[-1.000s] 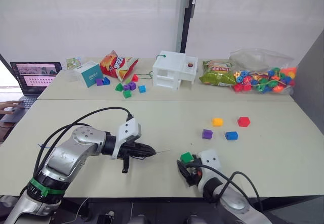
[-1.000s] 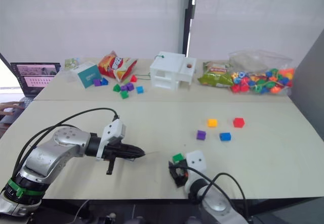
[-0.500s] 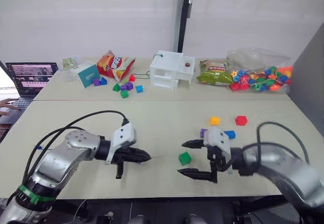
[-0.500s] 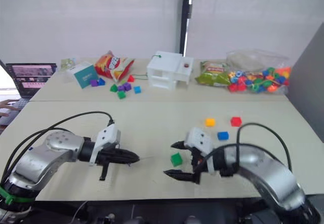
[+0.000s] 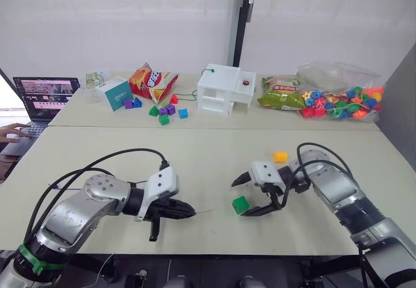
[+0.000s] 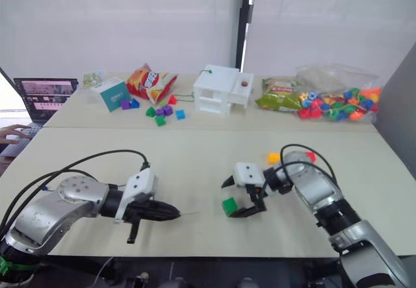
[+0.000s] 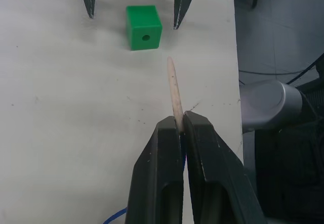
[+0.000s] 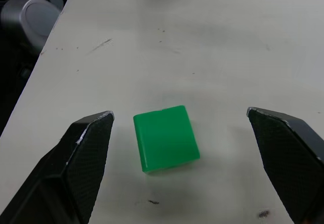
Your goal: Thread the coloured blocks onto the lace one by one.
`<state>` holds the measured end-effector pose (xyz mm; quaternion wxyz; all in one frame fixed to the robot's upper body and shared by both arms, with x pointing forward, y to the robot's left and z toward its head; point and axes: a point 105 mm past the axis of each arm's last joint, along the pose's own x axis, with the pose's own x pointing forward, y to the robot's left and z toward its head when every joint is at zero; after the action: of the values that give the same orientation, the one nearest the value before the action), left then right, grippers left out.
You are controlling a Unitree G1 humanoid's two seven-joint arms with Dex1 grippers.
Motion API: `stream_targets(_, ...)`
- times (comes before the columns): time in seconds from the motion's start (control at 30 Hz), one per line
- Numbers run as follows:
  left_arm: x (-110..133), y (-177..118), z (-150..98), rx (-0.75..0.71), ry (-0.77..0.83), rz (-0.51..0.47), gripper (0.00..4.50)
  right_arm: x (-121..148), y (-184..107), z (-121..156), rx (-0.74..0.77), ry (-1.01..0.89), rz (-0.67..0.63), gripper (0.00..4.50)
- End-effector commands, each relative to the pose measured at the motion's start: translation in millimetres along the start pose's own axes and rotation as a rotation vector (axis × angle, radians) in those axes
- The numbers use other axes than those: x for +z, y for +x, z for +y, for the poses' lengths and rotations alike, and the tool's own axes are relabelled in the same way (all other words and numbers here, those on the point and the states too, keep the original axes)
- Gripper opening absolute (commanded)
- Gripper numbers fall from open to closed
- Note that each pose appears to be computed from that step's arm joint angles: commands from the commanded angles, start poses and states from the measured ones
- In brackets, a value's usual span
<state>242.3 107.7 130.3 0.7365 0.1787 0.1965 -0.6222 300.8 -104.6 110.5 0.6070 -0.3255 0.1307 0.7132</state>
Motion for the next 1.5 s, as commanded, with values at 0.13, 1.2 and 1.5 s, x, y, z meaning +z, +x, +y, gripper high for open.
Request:
stream_targets(0.13,7,8,2,0.048,0.051,0.029,0.00,-1,0,-1,0.001,-0.049,-0.003,2.22)
stream_targets(1.2,17,53,24,-0.014,0.257,0.091,0.00,3,13,31,-0.276,0.237,-0.078,1.18)
stream_targets(1.5,19,59,25,-0.043,0.278,0.093,0.00,12,19,35,-0.241,0.194,-0.078,1.18)
